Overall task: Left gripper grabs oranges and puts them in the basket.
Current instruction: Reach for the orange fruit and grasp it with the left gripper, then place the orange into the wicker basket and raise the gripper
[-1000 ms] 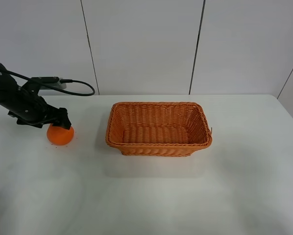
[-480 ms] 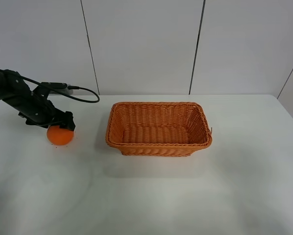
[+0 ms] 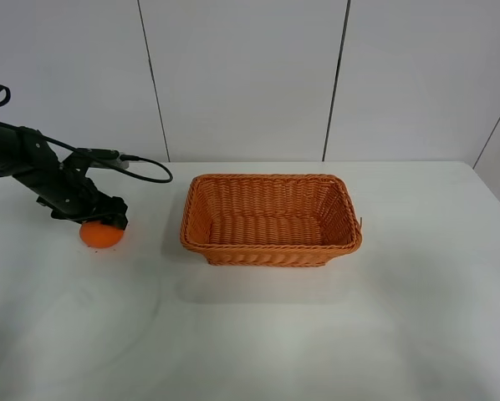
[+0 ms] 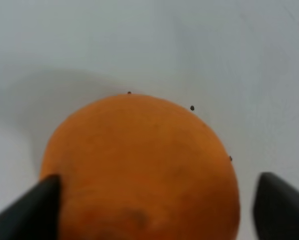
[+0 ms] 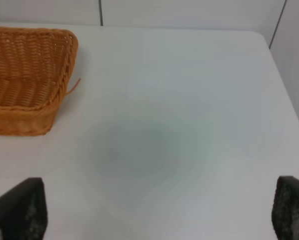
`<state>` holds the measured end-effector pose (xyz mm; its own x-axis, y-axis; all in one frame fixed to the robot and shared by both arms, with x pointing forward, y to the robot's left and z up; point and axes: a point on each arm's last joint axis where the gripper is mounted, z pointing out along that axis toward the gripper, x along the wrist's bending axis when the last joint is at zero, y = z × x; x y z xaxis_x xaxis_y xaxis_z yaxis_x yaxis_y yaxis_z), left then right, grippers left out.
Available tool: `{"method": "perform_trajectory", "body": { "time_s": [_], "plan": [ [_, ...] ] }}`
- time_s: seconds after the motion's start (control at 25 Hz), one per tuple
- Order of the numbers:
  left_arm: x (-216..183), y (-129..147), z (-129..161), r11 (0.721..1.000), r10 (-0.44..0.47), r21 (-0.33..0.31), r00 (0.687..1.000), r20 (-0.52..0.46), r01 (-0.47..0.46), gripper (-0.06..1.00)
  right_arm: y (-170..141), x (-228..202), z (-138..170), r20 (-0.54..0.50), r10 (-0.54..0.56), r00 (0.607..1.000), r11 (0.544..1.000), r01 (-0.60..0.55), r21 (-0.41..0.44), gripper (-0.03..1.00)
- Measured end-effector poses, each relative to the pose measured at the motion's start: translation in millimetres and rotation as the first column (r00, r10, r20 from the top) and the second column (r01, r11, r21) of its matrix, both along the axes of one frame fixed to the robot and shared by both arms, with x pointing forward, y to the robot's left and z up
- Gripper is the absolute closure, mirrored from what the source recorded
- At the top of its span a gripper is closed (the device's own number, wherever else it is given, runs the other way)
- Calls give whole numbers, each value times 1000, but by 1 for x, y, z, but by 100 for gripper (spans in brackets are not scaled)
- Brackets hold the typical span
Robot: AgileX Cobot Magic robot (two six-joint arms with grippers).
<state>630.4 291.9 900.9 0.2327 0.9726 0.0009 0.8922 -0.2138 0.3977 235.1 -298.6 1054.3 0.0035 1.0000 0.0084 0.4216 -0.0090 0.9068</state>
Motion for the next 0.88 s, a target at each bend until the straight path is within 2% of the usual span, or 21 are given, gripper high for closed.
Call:
{"method": "perform_trajectory", "body": {
  "time_s": [0.12, 0.2, 0.28, 0.6, 0.88],
  "plan": [
    [0, 0, 0, 1000, -2, 1, 1000, 0, 2, 38, 0, 0, 0, 0, 0, 1000, 1000, 0, 0, 27],
    [0, 0, 0, 1000, -2, 1, 1000, -1, 2, 60, 0, 0, 0, 0, 0, 1000, 1000, 0, 0, 27],
    [0, 0, 0, 1000, -3, 1, 1000, 1, 3, 74, 0, 0, 0, 0, 0, 1000, 1000, 0, 0, 27],
    [-1, 0, 4, 1000, -18, 11, 1000, -11, 18, 75, 0, 0, 0, 0, 0, 1000, 1000, 0, 0, 27],
    [-10, -1, 33, 999, -35, 8, 999, -9, 35, 75, 0, 0, 0, 0, 0, 1000, 1000, 0, 0, 27]
  ]
}}
